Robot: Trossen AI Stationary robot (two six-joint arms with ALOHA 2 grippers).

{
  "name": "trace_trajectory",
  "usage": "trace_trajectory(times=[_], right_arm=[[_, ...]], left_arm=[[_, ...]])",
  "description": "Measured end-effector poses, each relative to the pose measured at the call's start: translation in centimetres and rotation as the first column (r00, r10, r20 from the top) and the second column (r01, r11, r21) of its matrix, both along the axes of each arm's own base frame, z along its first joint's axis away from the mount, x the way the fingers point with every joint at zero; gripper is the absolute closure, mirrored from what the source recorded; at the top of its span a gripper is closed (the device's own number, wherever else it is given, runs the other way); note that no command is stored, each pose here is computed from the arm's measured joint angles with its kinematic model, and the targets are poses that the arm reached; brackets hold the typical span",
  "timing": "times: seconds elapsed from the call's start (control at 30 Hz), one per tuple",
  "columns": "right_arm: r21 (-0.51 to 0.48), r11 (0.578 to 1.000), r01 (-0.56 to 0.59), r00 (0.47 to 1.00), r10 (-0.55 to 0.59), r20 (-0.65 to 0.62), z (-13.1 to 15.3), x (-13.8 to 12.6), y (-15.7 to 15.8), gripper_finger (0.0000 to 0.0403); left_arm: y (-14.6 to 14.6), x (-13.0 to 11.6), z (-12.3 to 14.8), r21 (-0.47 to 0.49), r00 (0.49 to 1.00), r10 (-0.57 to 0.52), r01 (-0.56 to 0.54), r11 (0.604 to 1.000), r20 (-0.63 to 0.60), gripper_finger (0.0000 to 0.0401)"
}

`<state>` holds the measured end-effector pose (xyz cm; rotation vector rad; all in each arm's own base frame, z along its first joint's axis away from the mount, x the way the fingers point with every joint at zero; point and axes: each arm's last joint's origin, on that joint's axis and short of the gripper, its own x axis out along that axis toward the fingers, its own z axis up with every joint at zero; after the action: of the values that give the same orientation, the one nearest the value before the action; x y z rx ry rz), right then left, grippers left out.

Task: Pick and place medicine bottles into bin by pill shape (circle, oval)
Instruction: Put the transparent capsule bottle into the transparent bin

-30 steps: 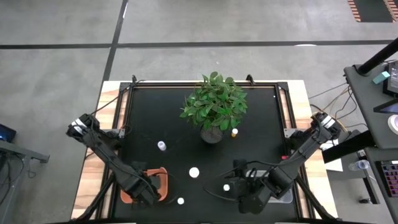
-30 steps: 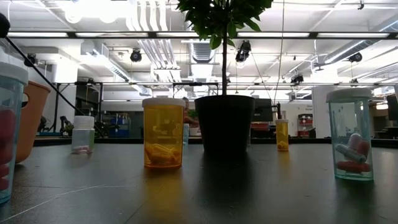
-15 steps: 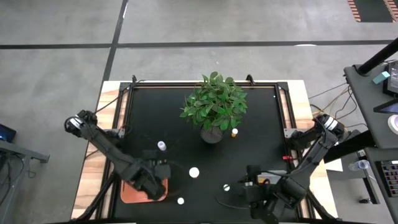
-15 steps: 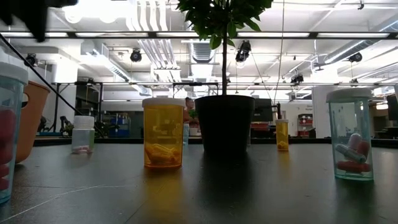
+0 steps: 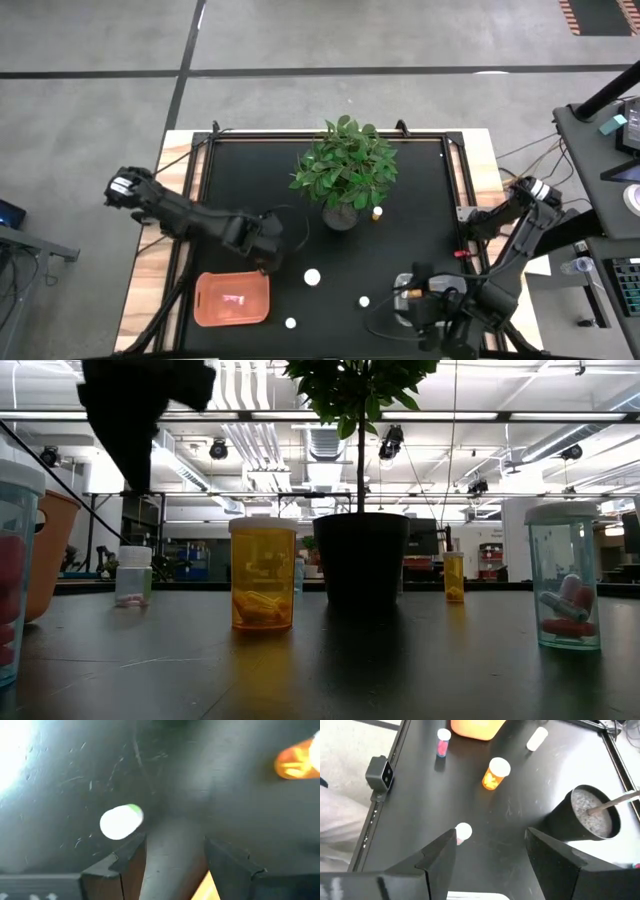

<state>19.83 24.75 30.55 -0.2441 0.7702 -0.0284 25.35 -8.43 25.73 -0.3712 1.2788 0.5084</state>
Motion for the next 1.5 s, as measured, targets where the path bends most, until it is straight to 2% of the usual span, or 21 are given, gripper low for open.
trace_trajectory(times=[0.23,0.37,0.63,0.73,0.93,1.03,1.33,1.5], right_arm=[[0.001,1.0,0.011,0.999,-0.011,0.035,-0.1,-1.2,-1.6,0.0174],[0.004,1.0,0.03,0.996,-0.031,0.083,-0.5,-1.9,-2.8,0.0174],[0.085,0.996,0.02,0.989,-0.033,0.146,-1.6,-3.3,-4.8,0.0174],[0.111,0.994,0.016,0.986,-0.034,0.166,-2.1,-3.7,-5.4,0.0174],[0.132,0.991,-0.016,0.978,-0.011,0.207,-2.7,-4.1,-6.0,0.0174],[0.127,0.991,-0.033,0.976,0.004,0.22,-2.8,-4.1,-6.0,0.0174],[0.123,0.991,-0.043,0.974,0.014,0.227,-2.6,-4.0,-5.7,0.0174],[0.126,0.991,-0.043,0.973,0.013,0.229,-2.5,-3.9,-5.7,0.0174]], left_arm=[[2.3,0.1,-1.2,-0.055,0.996,0.052,-0.056,0.997,-0.071,0.0221],[3.2,0.1,-1.9,-0.056,0.99,0.086,-0.092,0.994,-0.111,0.0221],[4.3,-0.1,-2.9,-0.045,0.983,0.118,-0.125,0.991,-0.143,0.0218],[4.3,-0.2,-2.8,-0.053,0.985,0.093,-0.102,0.993,-0.144,0.0197],[4.3,-0.2,-3.0,-0.054,0.985,0.092,-0.1,0.994,-0.147,0.0123],[4.4,-0.3,-3.6,-0.051,0.982,0.099,-0.108,0.993,-0.162,0.0105],[5.2,0.4,-4.6,-0.032,0.98,0.089,-0.096,0.995,-0.176,0.0104],[5.5,0.5,-4.6,-0.026,0.982,0.089,-0.095,0.995,-0.169,0.0128]])
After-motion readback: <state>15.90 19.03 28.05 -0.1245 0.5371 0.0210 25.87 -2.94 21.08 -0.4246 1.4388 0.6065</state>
